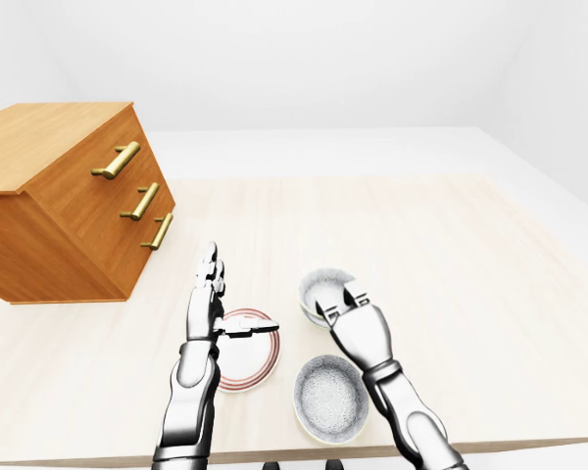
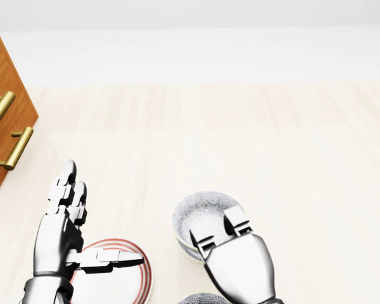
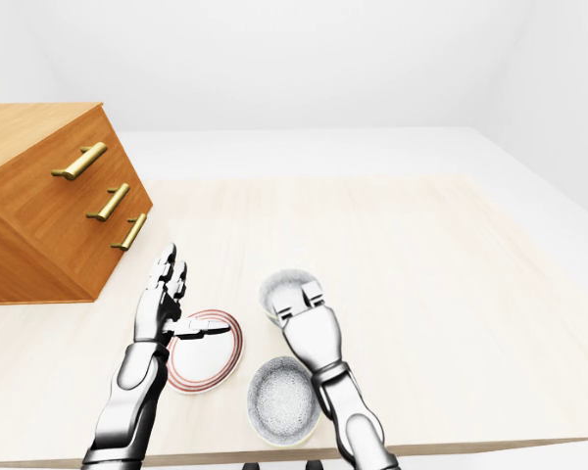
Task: Stack the bowl at the front on the bowl in the middle.
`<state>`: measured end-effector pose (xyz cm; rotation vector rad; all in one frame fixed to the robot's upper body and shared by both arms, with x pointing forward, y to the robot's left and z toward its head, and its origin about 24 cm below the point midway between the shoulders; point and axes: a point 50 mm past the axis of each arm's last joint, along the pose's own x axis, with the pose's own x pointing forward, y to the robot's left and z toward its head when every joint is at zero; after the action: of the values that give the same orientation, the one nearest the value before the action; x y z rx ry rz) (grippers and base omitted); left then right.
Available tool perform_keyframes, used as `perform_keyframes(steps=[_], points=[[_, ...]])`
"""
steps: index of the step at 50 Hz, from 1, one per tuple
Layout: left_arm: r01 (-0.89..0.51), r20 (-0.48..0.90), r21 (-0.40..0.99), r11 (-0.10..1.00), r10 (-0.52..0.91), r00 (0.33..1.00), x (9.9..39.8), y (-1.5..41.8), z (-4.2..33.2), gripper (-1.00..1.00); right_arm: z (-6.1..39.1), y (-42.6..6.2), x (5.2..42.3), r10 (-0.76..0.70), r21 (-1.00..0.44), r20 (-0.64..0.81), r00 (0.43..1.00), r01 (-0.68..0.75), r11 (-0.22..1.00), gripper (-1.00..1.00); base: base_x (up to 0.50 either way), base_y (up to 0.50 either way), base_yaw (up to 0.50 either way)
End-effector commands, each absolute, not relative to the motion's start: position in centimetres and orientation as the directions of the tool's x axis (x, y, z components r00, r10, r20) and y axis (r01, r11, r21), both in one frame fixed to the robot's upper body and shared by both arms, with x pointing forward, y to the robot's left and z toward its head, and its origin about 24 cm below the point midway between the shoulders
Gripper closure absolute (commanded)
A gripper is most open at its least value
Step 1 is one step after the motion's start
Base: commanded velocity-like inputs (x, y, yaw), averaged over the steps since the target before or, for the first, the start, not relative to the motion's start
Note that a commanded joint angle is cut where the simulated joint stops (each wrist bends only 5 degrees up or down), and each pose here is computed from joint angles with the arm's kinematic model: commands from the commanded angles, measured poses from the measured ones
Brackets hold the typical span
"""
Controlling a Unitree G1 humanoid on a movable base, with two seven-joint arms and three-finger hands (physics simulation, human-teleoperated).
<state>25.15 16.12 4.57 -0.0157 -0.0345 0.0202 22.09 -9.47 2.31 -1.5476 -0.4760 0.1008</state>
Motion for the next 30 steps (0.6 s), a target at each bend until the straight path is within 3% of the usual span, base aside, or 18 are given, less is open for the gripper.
perform_keyframes(steps=[1, 30], points=[[-0.021, 0.035, -0.016, 1.0, 0.021, 0.999, 25.11, 16.13, 4.63, -1.0, 2.78, -9.39, 22.07, 0.358, -0.962, 0.268, 0.895, 0.267, 0.052, 1.0, 0.0, 0.0, 0.0], [-0.023, 0.035, -0.016, 1.0, 0.024, 0.999, 25.2, 16.17, 4.51, -1.0, 2.51, -9.6, 22.28, 0.347, -0.965, 0.26, 0.901, 0.257, 0.055, 1.0, 0.0, 0.0, 0.0]])
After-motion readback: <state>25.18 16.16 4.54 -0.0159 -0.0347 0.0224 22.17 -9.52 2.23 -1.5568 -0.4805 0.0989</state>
